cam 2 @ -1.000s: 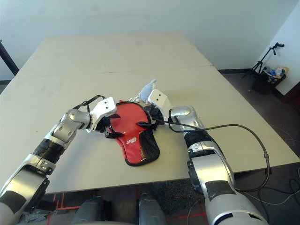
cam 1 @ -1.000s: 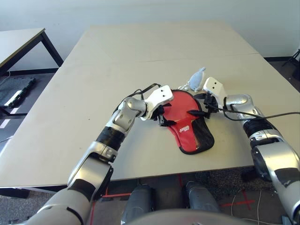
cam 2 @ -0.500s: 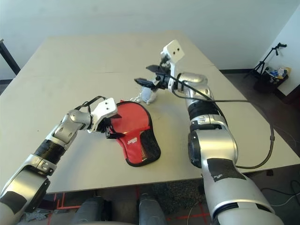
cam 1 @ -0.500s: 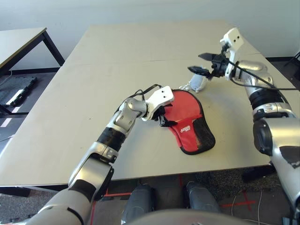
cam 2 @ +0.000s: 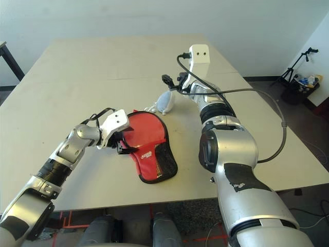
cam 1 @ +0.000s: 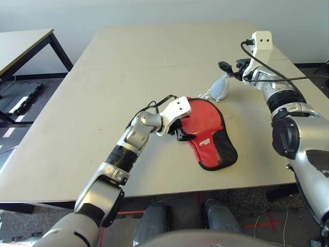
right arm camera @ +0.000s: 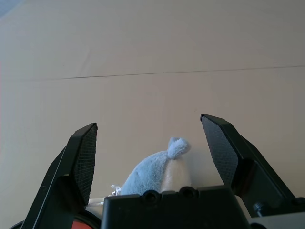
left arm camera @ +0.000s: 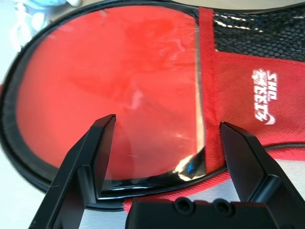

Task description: Store the ping-pong paddle in its case and zip it.

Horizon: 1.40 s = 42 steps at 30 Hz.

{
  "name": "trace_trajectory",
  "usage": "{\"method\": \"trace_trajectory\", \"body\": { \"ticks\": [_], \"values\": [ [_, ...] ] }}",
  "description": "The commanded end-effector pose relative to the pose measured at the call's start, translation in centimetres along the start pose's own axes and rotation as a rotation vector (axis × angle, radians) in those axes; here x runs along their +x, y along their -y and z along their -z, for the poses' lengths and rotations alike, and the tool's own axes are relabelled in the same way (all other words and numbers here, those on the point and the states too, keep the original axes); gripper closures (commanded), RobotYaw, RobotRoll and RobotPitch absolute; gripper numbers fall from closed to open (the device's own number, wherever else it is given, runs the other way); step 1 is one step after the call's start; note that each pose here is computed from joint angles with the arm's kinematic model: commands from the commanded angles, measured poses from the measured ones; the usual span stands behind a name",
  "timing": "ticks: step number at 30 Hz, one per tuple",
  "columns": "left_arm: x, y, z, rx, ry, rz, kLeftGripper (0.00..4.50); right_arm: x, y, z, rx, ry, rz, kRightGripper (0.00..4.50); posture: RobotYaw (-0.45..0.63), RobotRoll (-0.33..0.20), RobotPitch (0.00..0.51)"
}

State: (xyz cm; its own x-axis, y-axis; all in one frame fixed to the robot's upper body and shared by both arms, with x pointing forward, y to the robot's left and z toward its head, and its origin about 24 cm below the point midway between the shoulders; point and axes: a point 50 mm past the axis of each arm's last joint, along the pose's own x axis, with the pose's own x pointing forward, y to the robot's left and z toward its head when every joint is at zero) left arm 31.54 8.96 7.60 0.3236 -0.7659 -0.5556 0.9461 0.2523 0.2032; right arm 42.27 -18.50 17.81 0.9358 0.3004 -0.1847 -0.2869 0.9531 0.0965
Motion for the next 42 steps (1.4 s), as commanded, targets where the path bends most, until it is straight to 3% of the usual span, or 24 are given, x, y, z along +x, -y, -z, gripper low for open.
{"method": "trace_trajectory", "body": {
  "ticks": [1, 18, 31, 34, 42],
  "values": [
    [0.6, 1.3, 1.6, -0.031, -0.073, 0.054, 0.03, 0.3, -0.5, 1.5, 0.048, -0.053, 0.000, 0.00, 0.02, 0.000, 0.032],
    [0.0, 2.3, 1.8, -0.034, -0.087, 0.067, 0.03, 0.4, -0.6, 4.8, 0.114, -0.154, 0.087, 0.00, 0.03, 0.000, 0.064],
    [-0.2, 3.1, 1.8, -0.040, -0.093, 0.081, 0.03, 0.5, -0.9, 5.8, 0.153, -0.174, 0.106, 0.00, 0.04, 0.000, 0.086],
    [-0.2, 3.2, 1.7, -0.041, -0.094, 0.084, 0.00, 0.5, -0.9, 5.9, 0.162, -0.177, 0.112, 0.57, 0.04, 0.000, 0.088],
    [0.0, 3.2, 1.6, -0.040, -0.094, 0.093, 0.00, 0.1, 0.0, 6.0, 0.171, -0.170, 0.146, 3.00, 0.03, 0.000, 0.090]
  ]
}}
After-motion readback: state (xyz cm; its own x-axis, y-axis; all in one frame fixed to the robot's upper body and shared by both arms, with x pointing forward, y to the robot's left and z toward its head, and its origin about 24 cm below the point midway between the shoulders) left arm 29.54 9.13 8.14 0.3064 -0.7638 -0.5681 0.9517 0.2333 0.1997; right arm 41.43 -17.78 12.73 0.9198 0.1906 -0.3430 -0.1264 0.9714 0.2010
